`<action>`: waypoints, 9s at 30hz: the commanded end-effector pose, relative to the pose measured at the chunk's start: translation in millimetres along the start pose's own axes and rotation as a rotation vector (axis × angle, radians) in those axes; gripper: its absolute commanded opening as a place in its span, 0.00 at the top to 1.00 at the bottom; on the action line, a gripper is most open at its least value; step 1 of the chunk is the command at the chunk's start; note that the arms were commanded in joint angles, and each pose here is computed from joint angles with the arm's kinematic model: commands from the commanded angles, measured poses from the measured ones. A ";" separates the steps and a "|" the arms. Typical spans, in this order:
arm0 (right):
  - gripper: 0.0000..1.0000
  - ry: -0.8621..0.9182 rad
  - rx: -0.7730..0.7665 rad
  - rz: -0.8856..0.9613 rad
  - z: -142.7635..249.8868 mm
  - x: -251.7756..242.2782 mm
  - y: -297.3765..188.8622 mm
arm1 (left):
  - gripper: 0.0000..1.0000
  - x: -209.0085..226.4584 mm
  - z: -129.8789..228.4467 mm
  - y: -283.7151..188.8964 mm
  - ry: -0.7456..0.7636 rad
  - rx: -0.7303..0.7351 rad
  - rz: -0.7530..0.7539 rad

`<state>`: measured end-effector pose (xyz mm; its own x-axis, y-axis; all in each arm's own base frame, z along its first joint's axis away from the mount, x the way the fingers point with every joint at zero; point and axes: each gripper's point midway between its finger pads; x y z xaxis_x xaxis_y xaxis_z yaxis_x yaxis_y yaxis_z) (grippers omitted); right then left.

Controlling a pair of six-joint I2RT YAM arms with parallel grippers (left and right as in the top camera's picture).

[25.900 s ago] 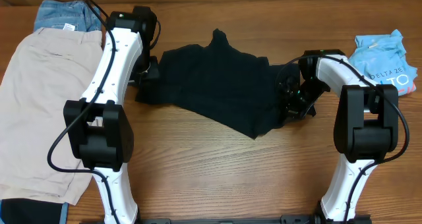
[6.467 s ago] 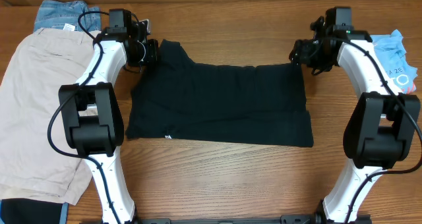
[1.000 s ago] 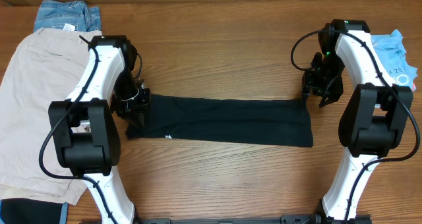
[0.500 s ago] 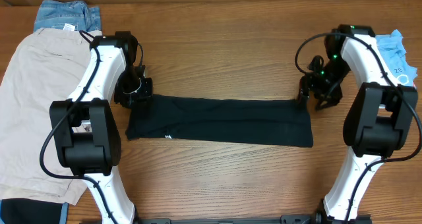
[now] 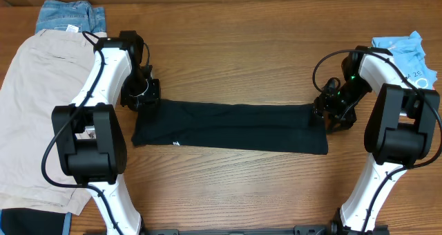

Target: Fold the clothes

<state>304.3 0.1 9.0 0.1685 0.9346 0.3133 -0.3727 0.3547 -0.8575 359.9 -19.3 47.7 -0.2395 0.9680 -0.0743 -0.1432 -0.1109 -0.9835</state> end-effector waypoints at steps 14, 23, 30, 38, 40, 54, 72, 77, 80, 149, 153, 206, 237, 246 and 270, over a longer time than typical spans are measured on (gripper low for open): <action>0.94 -0.005 -0.165 -0.073 -35.2 5.7 8.4 | 0.87 -7.0 -2.4 -5.2 -0.001 -0.024 0.025; 0.95 0.090 -0.321 0.097 -65.5 -31.9 -58.9 | 0.88 -13.4 -23.9 -24.5 0.008 -0.112 0.046; 0.93 0.088 -0.360 0.177 -61.5 -23.0 -111.0 | 0.87 -14.1 -25.6 -26.9 0.008 -0.119 0.048; 0.93 -0.055 -0.284 0.221 -47.7 59.3 -97.5 | 0.85 -14.1 -22.2 -26.2 0.006 -0.105 0.045; 0.93 -0.085 -0.271 0.235 -44.9 83.1 -86.2 | 0.85 -13.6 -20.6 -26.1 0.005 -0.098 0.043; 0.83 -0.367 -0.236 0.312 -25.7 187.7 -18.5 | 0.84 -12.3 -14.8 -25.4 0.002 -0.075 0.038; 0.54 -0.442 -0.213 0.308 -23.4 192.6 -4.9 | 0.83 -11.7 -12.0 -25.2 0.001 -0.064 0.035; 0.52 -0.298 -0.287 0.457 -40.7 154.7 -26.2 | 0.66 -14.1 -3.9 -24.2 -0.002 -0.028 0.053; 0.51 -0.225 -0.321 0.473 -46.5 139.8 -38.7 | 0.59 -25.3 3.5 -18.9 0.000 0.007 0.118; 0.49 -0.032 -0.375 0.411 -49.0 60.3 -99.9 | 0.95 -91.7 7.5 -69.1 0.121 -0.086 0.113; 0.49 -0.032 -0.374 0.411 -48.7 60.3 -99.8 | 0.95 -104.4 12.2 -67.2 0.157 -0.089 0.111; 0.48 -0.770 -0.405 -0.192 -11.4 334.1 -25.7 | 0.59 -21.6 -36.9 -9.2 -0.098 -0.181 -0.097; 0.96 -0.613 -0.519 0.105 -63.9 340.9 63.1 | 0.50 -15.9 -27.7 15.8 -0.100 -0.116 -0.122; 0.94 -0.478 -0.454 0.251 -68.5 281.4 51.9 | 0.49 -15.9 -27.8 15.8 -0.099 -0.116 -0.122; 0.60 -0.467 -0.480 0.362 -32.2 250.4 -21.6 | 0.45 -42.6 27.7 15.3 -0.047 0.142 0.055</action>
<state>369.7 237.1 35.5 -0.3308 0.9422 0.0534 -0.0159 0.0510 -0.9986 349.0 -58.2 39.7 -0.2942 0.9536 -0.0644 -0.2276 -0.1353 -0.9643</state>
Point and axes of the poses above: each gripper's point midway between its finger pads, its own y axis out along the fingers, its own x axis along the line the jaws close on, z = x × y, and after that the axes turned 6 degrees about -y, right-handed
